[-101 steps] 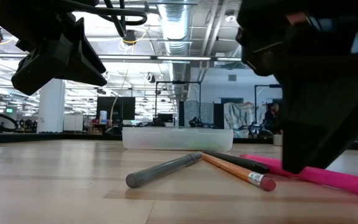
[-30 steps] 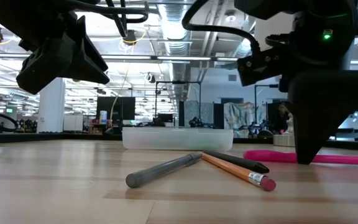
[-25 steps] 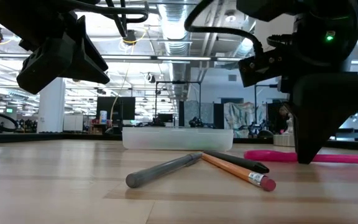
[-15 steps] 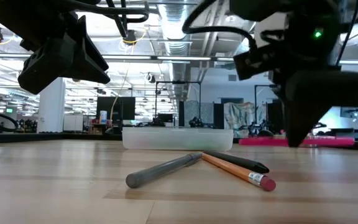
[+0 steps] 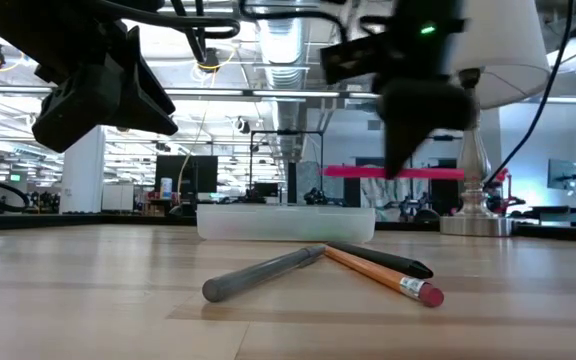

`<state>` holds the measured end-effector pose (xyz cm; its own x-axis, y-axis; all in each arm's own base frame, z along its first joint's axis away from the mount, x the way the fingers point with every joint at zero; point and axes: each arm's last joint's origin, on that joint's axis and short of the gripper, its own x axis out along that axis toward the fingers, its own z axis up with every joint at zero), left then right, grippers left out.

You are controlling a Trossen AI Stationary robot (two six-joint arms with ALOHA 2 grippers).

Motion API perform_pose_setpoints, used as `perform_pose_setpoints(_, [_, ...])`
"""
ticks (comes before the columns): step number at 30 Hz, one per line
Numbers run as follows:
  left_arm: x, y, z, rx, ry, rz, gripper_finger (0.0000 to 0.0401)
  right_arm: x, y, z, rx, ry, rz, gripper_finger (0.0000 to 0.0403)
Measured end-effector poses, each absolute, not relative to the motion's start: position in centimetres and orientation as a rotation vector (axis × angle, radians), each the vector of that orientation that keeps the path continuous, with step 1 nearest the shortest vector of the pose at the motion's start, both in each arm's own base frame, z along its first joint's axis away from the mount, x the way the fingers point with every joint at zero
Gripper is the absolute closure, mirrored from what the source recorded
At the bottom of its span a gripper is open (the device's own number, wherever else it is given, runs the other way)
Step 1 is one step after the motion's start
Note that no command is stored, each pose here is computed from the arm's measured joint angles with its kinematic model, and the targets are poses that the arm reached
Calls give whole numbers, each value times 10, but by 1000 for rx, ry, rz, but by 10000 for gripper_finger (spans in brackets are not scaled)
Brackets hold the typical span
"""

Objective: Pick & place school supplies into a supply box
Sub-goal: Put the pink pen into the black supply box, then put the gray pen into the black supply box

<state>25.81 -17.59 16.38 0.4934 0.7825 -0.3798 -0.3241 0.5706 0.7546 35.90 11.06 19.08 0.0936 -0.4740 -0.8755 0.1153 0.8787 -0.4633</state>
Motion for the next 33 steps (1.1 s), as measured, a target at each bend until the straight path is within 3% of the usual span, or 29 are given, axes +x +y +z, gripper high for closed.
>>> perform_pose_setpoints(10, [257,-175,164,670,800,733,253,403,35,194,-350,1278,-327,388])
perform_pose_setpoints(22, [256,-175,163,653,830,730,253,415,-23,193,-178,1232,-268,381])
perform_pose_setpoints(27, [256,-175,163,642,829,733,253,415,-23,193,-157,1229,-267,352])
perform_pose_setpoints(33, [256,-175,163,633,843,729,253,415,-24,194,-148,1227,-284,290])
